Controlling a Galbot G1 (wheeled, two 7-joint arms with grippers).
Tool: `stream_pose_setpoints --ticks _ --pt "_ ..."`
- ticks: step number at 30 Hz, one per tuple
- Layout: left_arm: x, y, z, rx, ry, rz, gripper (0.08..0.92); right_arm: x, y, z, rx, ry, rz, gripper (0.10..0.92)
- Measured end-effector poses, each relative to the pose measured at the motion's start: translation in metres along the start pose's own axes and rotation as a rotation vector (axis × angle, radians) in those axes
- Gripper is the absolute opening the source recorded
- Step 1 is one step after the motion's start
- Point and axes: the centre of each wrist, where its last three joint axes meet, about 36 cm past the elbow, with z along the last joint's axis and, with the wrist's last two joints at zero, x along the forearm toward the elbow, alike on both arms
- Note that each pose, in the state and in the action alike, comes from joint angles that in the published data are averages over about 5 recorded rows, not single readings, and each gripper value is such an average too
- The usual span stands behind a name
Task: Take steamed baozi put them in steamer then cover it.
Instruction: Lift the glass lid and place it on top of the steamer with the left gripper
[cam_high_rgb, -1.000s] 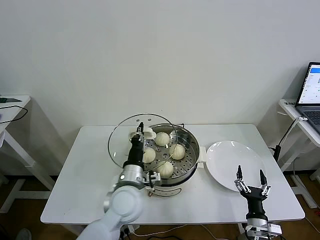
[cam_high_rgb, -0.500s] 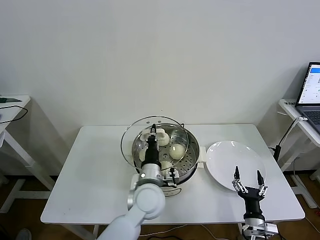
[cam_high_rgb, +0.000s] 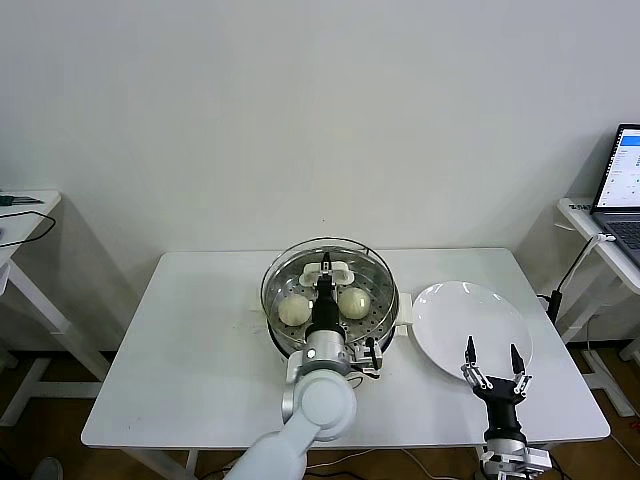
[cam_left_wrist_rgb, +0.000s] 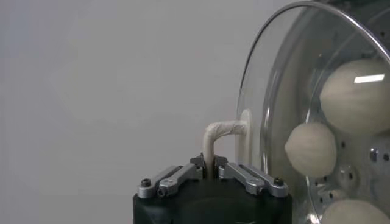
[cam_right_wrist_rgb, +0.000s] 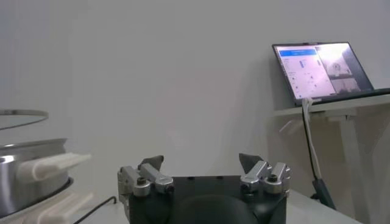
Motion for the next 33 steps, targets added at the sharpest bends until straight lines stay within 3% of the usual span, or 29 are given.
stream_pose_setpoints --ticks 33 --pt "-0.001 -0.022 -0.011 -0.051 0.007 0.013 0.188 0.000 0.002 0.009 0.008 0.014 -0.021 0.823"
